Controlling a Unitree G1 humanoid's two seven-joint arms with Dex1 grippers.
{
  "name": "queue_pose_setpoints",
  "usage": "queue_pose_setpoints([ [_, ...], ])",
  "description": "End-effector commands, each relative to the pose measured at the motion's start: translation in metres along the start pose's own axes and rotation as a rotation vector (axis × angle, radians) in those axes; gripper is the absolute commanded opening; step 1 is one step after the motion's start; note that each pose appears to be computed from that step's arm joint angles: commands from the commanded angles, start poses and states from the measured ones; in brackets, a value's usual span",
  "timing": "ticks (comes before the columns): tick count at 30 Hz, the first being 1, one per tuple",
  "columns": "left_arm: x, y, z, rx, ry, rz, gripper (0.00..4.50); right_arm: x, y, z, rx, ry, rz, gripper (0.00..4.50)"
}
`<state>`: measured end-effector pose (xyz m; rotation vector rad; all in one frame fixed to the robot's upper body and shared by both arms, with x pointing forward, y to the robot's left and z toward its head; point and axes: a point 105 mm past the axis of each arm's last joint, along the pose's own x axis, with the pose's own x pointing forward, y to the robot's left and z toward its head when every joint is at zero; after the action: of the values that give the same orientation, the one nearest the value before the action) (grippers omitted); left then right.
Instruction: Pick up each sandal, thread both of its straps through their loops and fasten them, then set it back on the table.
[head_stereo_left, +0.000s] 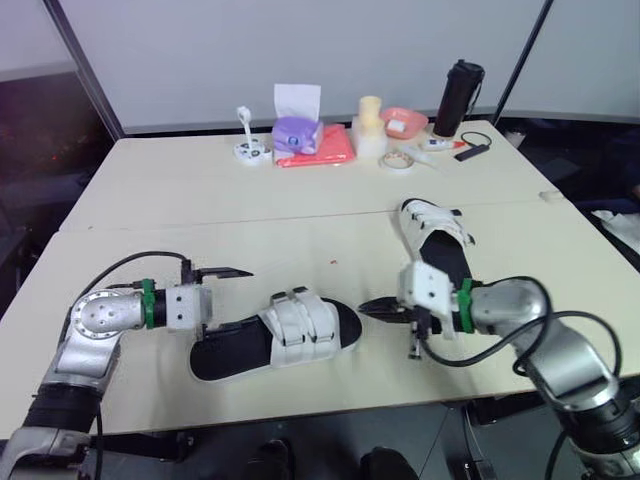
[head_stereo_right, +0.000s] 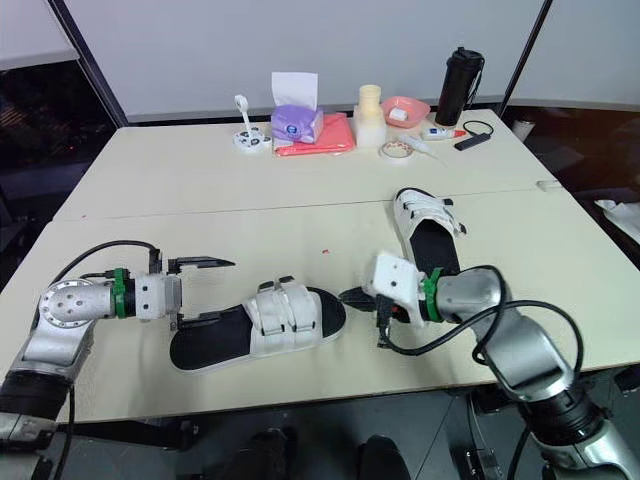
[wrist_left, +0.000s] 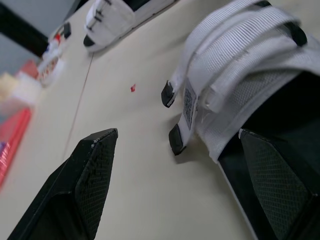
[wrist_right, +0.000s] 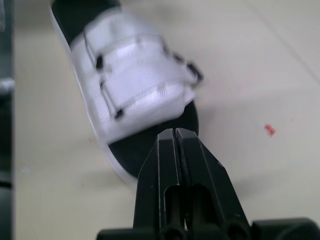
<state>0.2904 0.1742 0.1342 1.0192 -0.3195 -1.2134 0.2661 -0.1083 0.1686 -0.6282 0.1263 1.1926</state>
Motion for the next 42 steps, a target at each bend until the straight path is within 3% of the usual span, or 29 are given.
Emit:
queue_pose_setpoints([
  [1,0.004,-0.005,0.002,0.145,-0.029,-0.021,4.04,-0.014,0.0,0.011,0.005,-0.024,-0.016,0.0],
  [14,0.046,-0.013,0.013,0.337,-0.169,0.019,4.04,-0.021,-0.001,0.007,0.009,0.014,-0.054,0.0],
  [26,0.079,-0.009,0.021,0.383,-0.23,0.099,4.04,-0.018,0.002,0.006,0.001,0.022,-0.047,0.0],
  [29,0.081,-0.009,0.022,0.392,-0.241,0.108,3.19,-0.018,0.003,0.006,0.001,0.025,-0.049,0.0],
  [35,0.089,-0.012,0.027,0.423,-0.273,0.115,0.35,-0.018,0.003,0.001,0.003,0.036,-0.052,0.0],
  [37,0.089,-0.01,0.026,0.426,-0.26,0.126,0.08,-0.018,0.002,0.001,0.003,0.037,-0.053,0.0],
  [42,0.086,0.012,0.006,0.333,-0.133,0.228,0.07,-0.016,0.001,0.0,0.0,0.037,-0.055,0.0],
])
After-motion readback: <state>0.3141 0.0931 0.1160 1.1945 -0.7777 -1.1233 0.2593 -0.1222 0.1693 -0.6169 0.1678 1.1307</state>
